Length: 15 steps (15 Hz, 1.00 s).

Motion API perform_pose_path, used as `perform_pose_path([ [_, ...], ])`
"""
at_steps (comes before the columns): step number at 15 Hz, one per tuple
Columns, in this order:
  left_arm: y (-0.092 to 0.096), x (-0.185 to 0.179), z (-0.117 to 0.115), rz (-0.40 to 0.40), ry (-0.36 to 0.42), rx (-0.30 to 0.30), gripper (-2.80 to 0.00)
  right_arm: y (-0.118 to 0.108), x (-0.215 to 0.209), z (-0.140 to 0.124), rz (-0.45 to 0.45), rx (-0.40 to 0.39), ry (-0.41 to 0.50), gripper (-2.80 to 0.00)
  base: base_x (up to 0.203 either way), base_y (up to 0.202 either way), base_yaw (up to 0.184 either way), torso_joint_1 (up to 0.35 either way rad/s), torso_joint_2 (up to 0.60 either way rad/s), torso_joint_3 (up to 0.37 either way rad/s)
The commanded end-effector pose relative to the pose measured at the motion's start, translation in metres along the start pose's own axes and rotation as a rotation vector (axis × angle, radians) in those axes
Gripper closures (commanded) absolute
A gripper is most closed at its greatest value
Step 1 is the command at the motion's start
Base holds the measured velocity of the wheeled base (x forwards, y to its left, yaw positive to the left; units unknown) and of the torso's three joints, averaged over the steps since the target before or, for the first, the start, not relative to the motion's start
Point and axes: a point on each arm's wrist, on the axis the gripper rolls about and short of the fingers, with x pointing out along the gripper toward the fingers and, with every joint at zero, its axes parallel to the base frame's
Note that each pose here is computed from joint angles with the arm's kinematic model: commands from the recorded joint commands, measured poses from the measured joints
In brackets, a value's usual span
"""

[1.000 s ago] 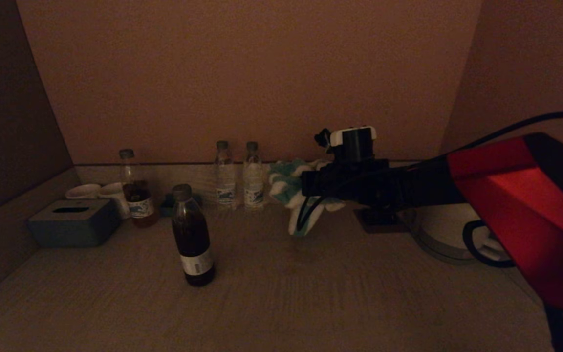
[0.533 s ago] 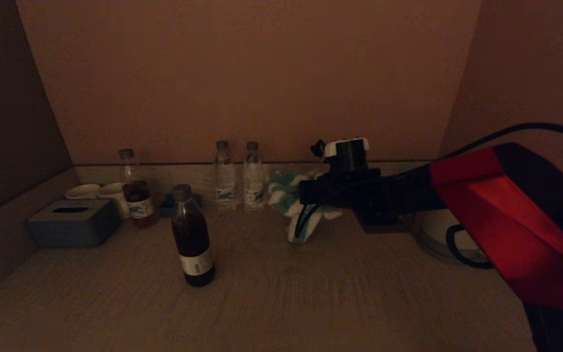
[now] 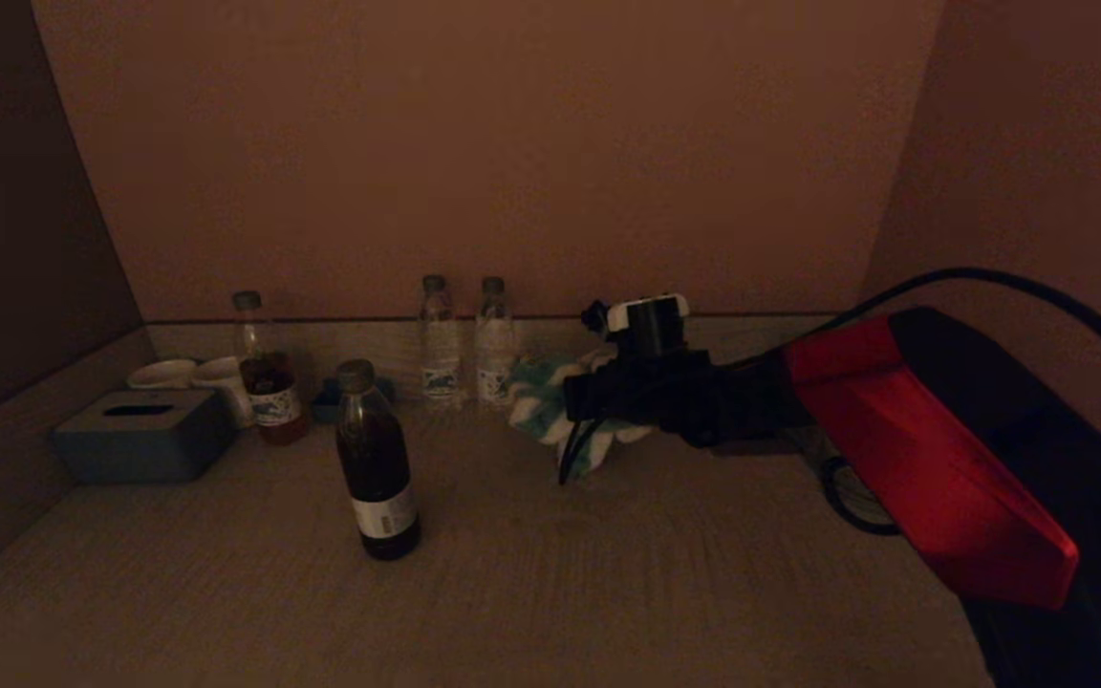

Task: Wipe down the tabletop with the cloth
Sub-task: Sweep the stains on the table

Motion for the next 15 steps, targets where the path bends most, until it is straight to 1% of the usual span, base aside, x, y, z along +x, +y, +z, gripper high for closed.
perform_pose_path([
  [1,0.0,0.0,0.0,0.0,0.001,0.0,0.0,0.002,0.012,-0.012,0.005,-0.015,0.026,0.0,0.0,0.0,0.0,0.0,0.0,0.0],
  [3,0.0,0.0,0.0,-0.001,0.001,0.0,0.0,0.005,0.024,-0.025,0.0,-0.051,0.052,0.0,0.0,0.0,0.0,0.0,0.0,0.0],
  [9,0.0,0.0,0.0,0.0,0.001,0.0,0.0,0.007,0.031,-0.031,0.004,-0.068,0.06,0.0,0.0,0.0,0.0,0.0,0.0,0.0],
  [11,0.0,0.0,0.0,0.0,0.001,0.0,0.0,0.008,0.039,-0.041,0.001,-0.101,0.082,0.0,0.0,0.0,0.0,0.0,0.0,0.0],
  [12,0.0,0.0,0.0,-0.001,0.001,0.0,0.0,0.008,0.043,-0.046,-0.016,-0.11,0.09,0.0,0.0,0.0,0.0,0.0,0.0,0.0],
  [13,0.0,0.0,0.0,-0.001,0.001,0.0,0.0,0.008,0.043,-0.046,-0.016,-0.11,0.09,0.0,0.0,0.0,0.0,0.0,0.0,0.0],
  [14,0.0,0.0,0.0,0.0,0.001,0.0,0.0,0.008,0.045,-0.05,-0.02,-0.138,0.1,0.0,0.0,0.0,0.0,0.0,0.0,0.0],
  [15,0.0,0.0,0.0,0.0,0.001,0.0,0.0,0.009,0.046,-0.051,-0.022,-0.145,0.102,0.0,0.0,0.0,0.0,0.0,0.0,0.0],
])
